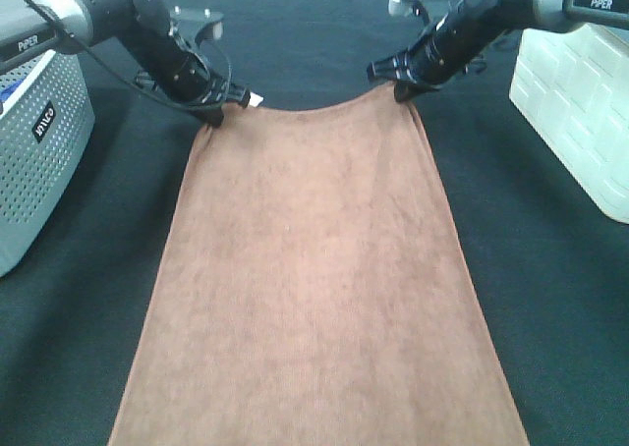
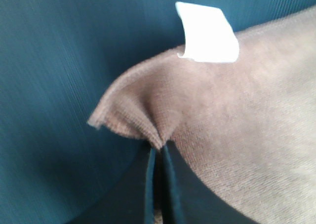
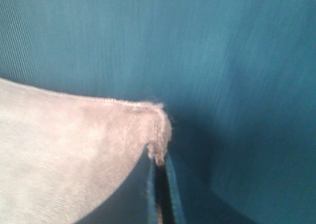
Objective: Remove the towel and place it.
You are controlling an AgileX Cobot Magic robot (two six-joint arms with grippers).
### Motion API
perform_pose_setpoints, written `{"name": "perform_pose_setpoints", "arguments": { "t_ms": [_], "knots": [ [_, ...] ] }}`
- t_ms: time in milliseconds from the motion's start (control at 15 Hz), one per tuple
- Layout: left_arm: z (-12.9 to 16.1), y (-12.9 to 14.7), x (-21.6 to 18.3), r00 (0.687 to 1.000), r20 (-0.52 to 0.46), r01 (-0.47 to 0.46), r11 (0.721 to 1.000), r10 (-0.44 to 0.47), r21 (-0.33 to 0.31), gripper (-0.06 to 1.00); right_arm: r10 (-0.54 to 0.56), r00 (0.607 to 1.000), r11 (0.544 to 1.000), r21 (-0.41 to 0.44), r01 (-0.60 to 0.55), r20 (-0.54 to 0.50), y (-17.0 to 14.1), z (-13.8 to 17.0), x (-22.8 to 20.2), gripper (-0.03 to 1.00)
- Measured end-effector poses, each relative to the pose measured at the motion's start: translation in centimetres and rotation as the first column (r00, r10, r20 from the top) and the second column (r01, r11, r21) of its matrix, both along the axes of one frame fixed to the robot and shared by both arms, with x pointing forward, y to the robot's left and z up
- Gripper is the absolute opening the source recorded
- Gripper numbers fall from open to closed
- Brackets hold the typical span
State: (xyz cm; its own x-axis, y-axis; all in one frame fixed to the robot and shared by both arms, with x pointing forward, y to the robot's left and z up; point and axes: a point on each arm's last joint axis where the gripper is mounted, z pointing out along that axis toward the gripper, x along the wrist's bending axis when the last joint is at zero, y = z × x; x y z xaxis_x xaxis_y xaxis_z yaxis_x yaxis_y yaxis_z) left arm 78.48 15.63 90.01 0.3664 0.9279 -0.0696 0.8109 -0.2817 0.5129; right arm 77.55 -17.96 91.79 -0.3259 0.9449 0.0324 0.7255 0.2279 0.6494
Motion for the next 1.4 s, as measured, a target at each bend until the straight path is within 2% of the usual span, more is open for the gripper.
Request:
{"name": "perform_pose_setpoints", "arguments": {
  "t_ms": [200, 400, 533, 800, 933, 1133, 1267, 1400],
  "knots": [
    [1.0, -0.1, 1.3, 0.987, 0.158, -0.023, 0.999, 0.028, -0.036, 0.01, -0.016, 0.995, 1.0, 0.012, 0.015, 0.097, 0.0, 0.9, 0.7, 0.0],
    [1.8, -0.1, 2.4, 0.947, 0.315, -0.04, 0.997, 0.058, -0.063, 0.01, -0.03, 0.984, 0.999, 0.018, 0.027, 0.178, -0.1, 1.4, 1.3, 0.0],
    [2.2, -0.1, 2.8, 0.924, 0.375, -0.045, 0.996, 0.071, -0.078, 0.01, -0.045, 0.976, 0.999, 0.036, 0.038, 0.214, 0.0, 1.6, 1.5, 0.0],
    [1.8, -0.1, 3.1, 0.913, 0.401, -0.047, 0.996, 0.074, -0.078, 0.01, -0.059, 0.967, 0.998, 0.044, 0.05, 0.247, -0.1, 0.6, 1.9, 0.0],
    [0.7, -0.1, 3.2, 0.913, 0.402, -0.049, 0.996, 0.075, -0.075, 0.01, -0.068, 0.961, 0.997, 0.049, 0.057, 0.268, -0.1, 0.0, 2.2, 0.0],
    [-1.0, -0.4, 3.6, 0.895, 0.437, -0.053, 0.995, 0.086, -0.087, 0.01, -0.049, 0.95, 0.999, 0.016, 0.047, 0.309, -0.1, -1.9, 2.6, 0.0],
    [-2.1, -1.0, 3.6, 0.888, 0.451, -0.048, 0.995, 0.085, -0.092, 0.01, -0.044, 0.937, 0.999, 0.0, 0.047, 0.346, -0.5, -2.1, 2.9, 0.0],
    [-3.2, -1.5, 3.6, 0.883, 0.462, -0.043, 0.994, 0.082, -0.096, 0.01, -0.054, 0.938, 0.998, -0.006, 0.059, 0.343, -1.3, -2.7, 3.1, 0.0]
  ]
}}
